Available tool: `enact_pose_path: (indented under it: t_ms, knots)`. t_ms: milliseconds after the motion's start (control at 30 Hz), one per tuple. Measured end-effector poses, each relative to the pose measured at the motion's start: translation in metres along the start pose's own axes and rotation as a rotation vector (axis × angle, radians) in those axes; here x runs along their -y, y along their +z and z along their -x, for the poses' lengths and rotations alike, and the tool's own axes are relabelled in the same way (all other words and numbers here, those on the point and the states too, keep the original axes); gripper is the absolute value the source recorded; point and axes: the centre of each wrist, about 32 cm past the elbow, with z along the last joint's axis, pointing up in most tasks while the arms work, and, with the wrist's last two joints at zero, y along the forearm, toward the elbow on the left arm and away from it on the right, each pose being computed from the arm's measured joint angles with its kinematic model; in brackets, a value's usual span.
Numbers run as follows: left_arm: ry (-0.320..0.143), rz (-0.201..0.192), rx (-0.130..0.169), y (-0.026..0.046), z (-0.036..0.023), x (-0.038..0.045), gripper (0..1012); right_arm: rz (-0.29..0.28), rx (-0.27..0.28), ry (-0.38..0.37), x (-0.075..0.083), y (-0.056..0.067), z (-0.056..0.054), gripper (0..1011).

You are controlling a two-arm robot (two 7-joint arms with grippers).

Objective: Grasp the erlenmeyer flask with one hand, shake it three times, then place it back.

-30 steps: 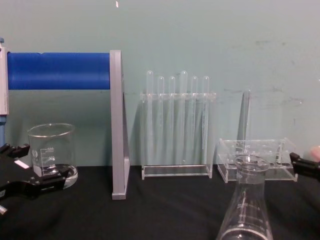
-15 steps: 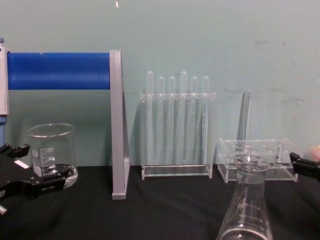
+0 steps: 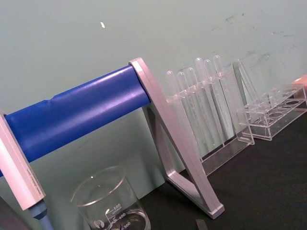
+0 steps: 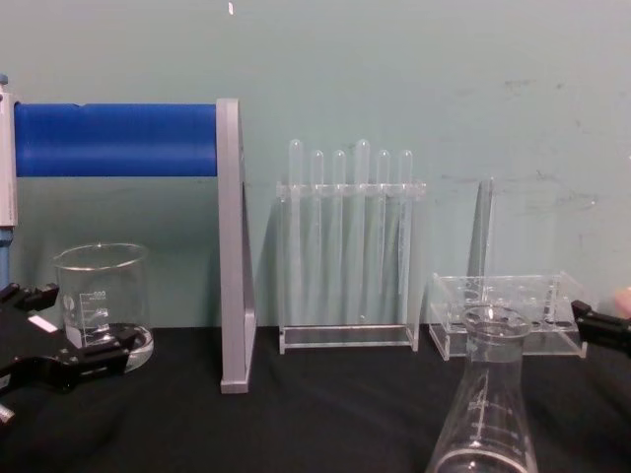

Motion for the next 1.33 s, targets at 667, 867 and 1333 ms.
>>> enact_pose_path:
  t_ms: [667, 867, 1333]
  knots:
    - [0.000, 0.000, 0.000, 0.0000, 0.0000, 0.0000, 1001, 0.000, -0.001, 0.000, 0.0000, 0.0000, 0.0000, 1003]
    - [0.000, 0.000, 0.000, 0.0000, 0.0000, 0.0000, 1001, 0.000, -0.001, 0.000, 0.0000, 0.0000, 0.0000, 1003]
    - [0.000, 0.000, 0.000, 0.0000, 0.0000, 0.0000, 1001, 0.000, -0.001, 0.000, 0.0000, 0.0000, 0.0000, 1003]
